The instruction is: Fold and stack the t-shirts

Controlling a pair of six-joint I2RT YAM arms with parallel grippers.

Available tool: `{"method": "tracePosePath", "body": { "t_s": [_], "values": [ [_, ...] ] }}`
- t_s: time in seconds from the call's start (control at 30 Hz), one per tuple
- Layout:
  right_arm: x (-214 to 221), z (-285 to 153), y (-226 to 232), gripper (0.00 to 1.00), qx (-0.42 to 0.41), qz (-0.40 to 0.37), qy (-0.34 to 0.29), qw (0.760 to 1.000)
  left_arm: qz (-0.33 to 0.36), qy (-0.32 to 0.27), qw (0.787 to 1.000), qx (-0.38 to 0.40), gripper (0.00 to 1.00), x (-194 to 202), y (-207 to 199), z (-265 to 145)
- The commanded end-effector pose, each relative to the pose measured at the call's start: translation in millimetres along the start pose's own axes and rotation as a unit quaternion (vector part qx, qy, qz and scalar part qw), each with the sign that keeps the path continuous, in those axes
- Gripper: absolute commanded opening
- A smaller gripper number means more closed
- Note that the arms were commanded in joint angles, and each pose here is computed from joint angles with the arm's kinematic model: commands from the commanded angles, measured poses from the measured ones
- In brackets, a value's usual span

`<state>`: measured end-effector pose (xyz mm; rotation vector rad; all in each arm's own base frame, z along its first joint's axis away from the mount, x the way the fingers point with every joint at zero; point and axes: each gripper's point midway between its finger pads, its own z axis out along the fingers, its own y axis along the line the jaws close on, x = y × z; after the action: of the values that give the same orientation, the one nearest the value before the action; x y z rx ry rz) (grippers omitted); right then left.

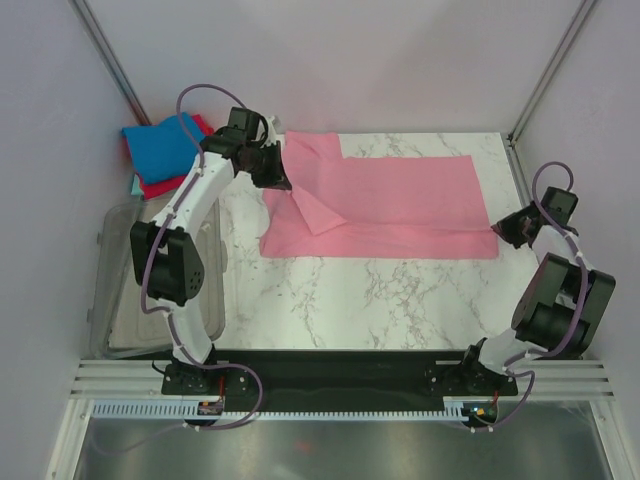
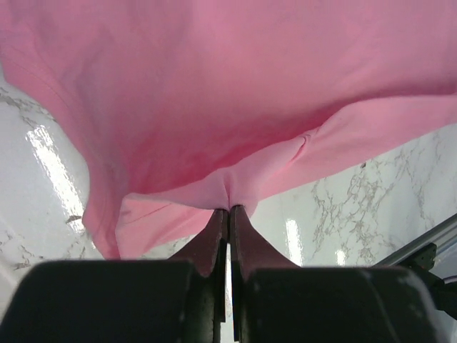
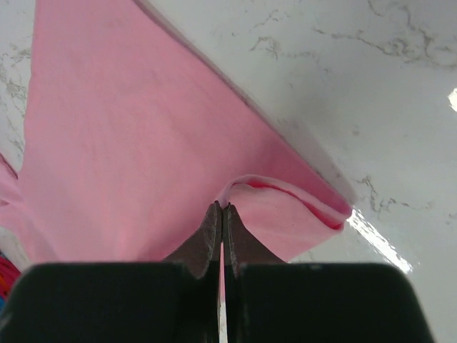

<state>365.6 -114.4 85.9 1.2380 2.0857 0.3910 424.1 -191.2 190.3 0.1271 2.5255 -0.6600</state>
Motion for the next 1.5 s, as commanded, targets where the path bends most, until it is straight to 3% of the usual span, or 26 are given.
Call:
{"method": "tracePosePath", "body": {
  "t_s": [0.0, 0.23, 0.33, 0.4, 0.43, 0.47, 0.5, 0.6, 0.63, 0.67, 0.77, 0.8, 0.87, 0.93, 0.97, 1.13, 1.47],
  "values": [
    [-24, 12, 22, 0.0, -0.017, -0.013, -0.033, 0.999, 0.024, 0.015, 1.0, 0.008, 0.02, -9, 3, 7],
    [-33, 44, 33, 0.0, -0.015, -0.019, -0.018, 1.0, -0.005, 0.05, 0.998, -0.025, 0.07, -13, 46, 52],
    [-38, 56, 37, 0.16, -0.014, -0.015, -0.007, 1.0, -0.02, 0.056, 0.998, -0.018, 0.25, -23, 59, 67],
    [-36, 57, 58, 0.3, -0.06, -0.031, 0.017, 0.998, -0.025, 0.04, 0.999, -0.023, 0.34, -38, 59, 60],
    [-47, 52, 73, 0.37, -0.075, -0.041, 0.011, 0.996, -0.025, 0.026, 0.999, -0.027, 0.51, -47, 60, 52],
    [-51, 49, 77, 0.55, -0.073, -0.05, 0.01, 0.996, -0.029, 0.015, 0.999, -0.042, 0.58, -52, 62, 45],
    [-52, 43, 73, 0.61, -0.054, -0.058, 0.012, 0.997, -0.029, 0.008, 0.998, -0.049, 0.63, -54, 62, 39],
    [-68, 13, 75, 0.77, -0.031, -0.075, -0.026, 0.996, -0.042, -0.008, 0.998, -0.056, 0.67, -45, 53, 11],
    [-57, 10, 64, 0.79, -0.019, -0.072, -0.022, 0.997, -0.027, -0.061, 0.997, -0.038, 0.68, -59, 31, -21],
    [-58, -9, 66, 0.8, -0.022, -0.078, -0.041, 0.996, -0.055, -0.032, 0.997, -0.041, 0.69, -26, 40, -8],
    [-28, -24, 35, 0.82, 0.0, -0.078, -0.037, 0.996, -0.08, -0.056, 0.995, -0.023, 0.67, 14, 31, -27],
    [-9, -25, 18, 0.82, 0.01, -0.078, -0.024, 0.997, -0.107, -0.025, 0.994, -0.029, 0.66, 53, 40, -16],
    [7, -24, 1, 0.82, 0.016, -0.075, -0.01, 0.997, -0.107, -0.068, 0.992, -0.006, 0.66, 59, 30, -32],
    [26, -18, -22, 0.79, 0.025, -0.069, 0.013, 0.997, -0.133, -0.053, 0.99, -0.008, 0.66, 94, 39, -24],
    [31, -15, -29, 0.78, 0.027, -0.067, 0.022, 0.997, -0.129, -0.071, 0.989, 0.0, 0.66, 93, 37, -27],
    [31, -9, -53, 0.69, 0.029, -0.036, 0.038, 0.998, -0.16, -0.056, 0.986, -0.003, 0.66, 126, 50, -9],
    [28, 24, -63, 0.58, 0.038, -0.002, 0.045, 0.998, -0.212, -0.092, 0.972, -0.038, 0.67, 141, 81, 23]
  ]
}}
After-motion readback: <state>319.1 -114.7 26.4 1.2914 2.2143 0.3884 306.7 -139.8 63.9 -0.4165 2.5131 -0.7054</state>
